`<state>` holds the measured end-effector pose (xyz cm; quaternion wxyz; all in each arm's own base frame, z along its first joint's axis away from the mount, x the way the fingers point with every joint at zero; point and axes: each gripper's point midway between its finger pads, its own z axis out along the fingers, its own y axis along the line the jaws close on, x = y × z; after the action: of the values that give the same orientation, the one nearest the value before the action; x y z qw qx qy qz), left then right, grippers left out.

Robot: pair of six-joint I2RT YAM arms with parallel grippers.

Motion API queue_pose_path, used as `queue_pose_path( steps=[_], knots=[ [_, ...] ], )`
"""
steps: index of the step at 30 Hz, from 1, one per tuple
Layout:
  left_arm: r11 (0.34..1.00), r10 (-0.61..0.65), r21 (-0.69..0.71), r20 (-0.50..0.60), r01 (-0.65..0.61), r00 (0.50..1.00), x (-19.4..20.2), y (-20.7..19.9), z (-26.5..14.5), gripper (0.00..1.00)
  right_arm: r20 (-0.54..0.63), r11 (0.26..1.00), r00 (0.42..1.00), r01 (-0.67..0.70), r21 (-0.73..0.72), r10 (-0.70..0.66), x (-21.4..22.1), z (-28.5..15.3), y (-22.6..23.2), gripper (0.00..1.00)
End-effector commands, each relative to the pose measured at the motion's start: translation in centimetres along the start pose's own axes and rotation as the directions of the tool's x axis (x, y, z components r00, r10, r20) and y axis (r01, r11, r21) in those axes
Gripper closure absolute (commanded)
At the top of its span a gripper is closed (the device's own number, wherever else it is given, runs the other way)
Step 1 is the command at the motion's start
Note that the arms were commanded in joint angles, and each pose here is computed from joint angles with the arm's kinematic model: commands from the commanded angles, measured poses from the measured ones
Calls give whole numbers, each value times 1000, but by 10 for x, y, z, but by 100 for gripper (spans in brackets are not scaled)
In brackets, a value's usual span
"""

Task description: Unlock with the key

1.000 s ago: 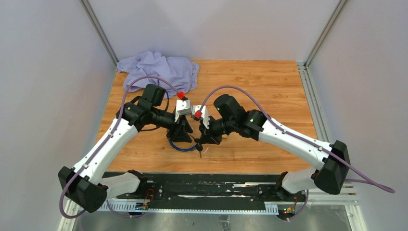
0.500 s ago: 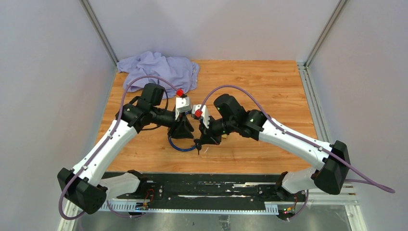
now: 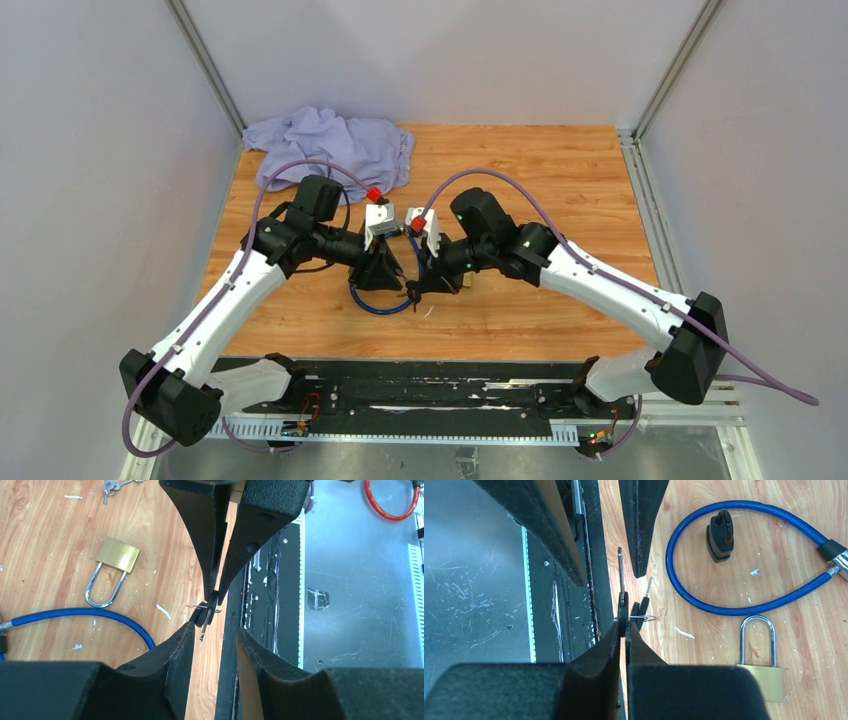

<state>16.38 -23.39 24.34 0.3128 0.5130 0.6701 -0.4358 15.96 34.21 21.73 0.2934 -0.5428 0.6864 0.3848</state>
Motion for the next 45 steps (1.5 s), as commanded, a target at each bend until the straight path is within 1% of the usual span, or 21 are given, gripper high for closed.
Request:
queue_pose_path(
  steps=[1,4,5,6,11,13,14,17,21,22,24,25,26,29,30,32,36,38,42,45],
  knots=[
    [1000,19,17,21,-20,1000,-6,-5,-1,58,44,1000,999,5,-23,-4,-19,-3,2,99],
    [1000,17,19,20,-17,1000,-6,-5,0,58,45,1000,999,3,-25,-2,-20,-2,2,99],
    [1000,17,20,21,-17,1000,-6,-5,0,59,45,1000,999,3,-26,-1,-20,-2,1,99],
    [1000,13,24,21,-14,1000,-6,-5,0,62,45,1000,999,1,-28,0,-20,-2,1,99],
    [999,13,29,23,-14,1000,-7,-6,0,86,42,1000,999,-4,-31,5,-21,1,0,99],
    [999,13,31,24,-14,1000,-7,-6,0,95,40,999,999,-9,-35,11,-21,2,0,99],
    [999,14,31,24,-15,1000,-8,-6,0,97,39,999,999,-10,-37,11,-21,3,0,99],
    [999,11,30,23,-11,1000,-7,-5,0,100,37,999,999,-16,-37,17,-19,4,0,99],
    [999,6,33,23,-7,1000,-7,-6,0,100,49,1000,999,-15,-26,17,-21,2,-1,99],
    [999,4,33,24,-5,1000,-8,-6,0,100,52,1000,998,-21,-12,21,-21,0,-3,95],
    [999,-8,35,25,8,1000,-8,-7,0,100,78,1000,997,-24,9,23,-24,-6,-6,81],
    [999,-16,32,28,15,999,-10,-7,0,99,109,999,994,-28,21,26,-27,-9,-7,73],
    [999,-39,29,33,38,999,-12,-7,0,100,148,999,989,-32,34,27,-29,-13,-10,68],
    [998,-64,23,82,63,995,-27,-8,-2,100,304,998,953,-16,54,-2,-46,-31,-11,53],
    [997,-74,18,107,72,991,-34,-8,-2,100,338,999,941,-18,48,1,-48,-34,-10,49],
    [994,-106,15,165,105,981,-48,-8,-3,100,407,999,914,-21,28,8,-54,-43,-8,44],
    [986,-165,52,249,157,954,-72,-12,-5,100,510,997,857,-60,-50,77,-64,-56,-6,43],
    [983,-183,66,271,171,945,-81,-14,-6,100,558,994,823,-71,-88,109,-70,-62,-6,43],
    [976,-215,96,310,195,926,-94,-18,-9,100,659,988,738,-76,-132,145,-84,-80,-6,43],
    [971,-237,112,335,212,912,-102,-21,-12,100,703,984,690,-81,-161,172,-89,-90,-7,44]
  ],
)
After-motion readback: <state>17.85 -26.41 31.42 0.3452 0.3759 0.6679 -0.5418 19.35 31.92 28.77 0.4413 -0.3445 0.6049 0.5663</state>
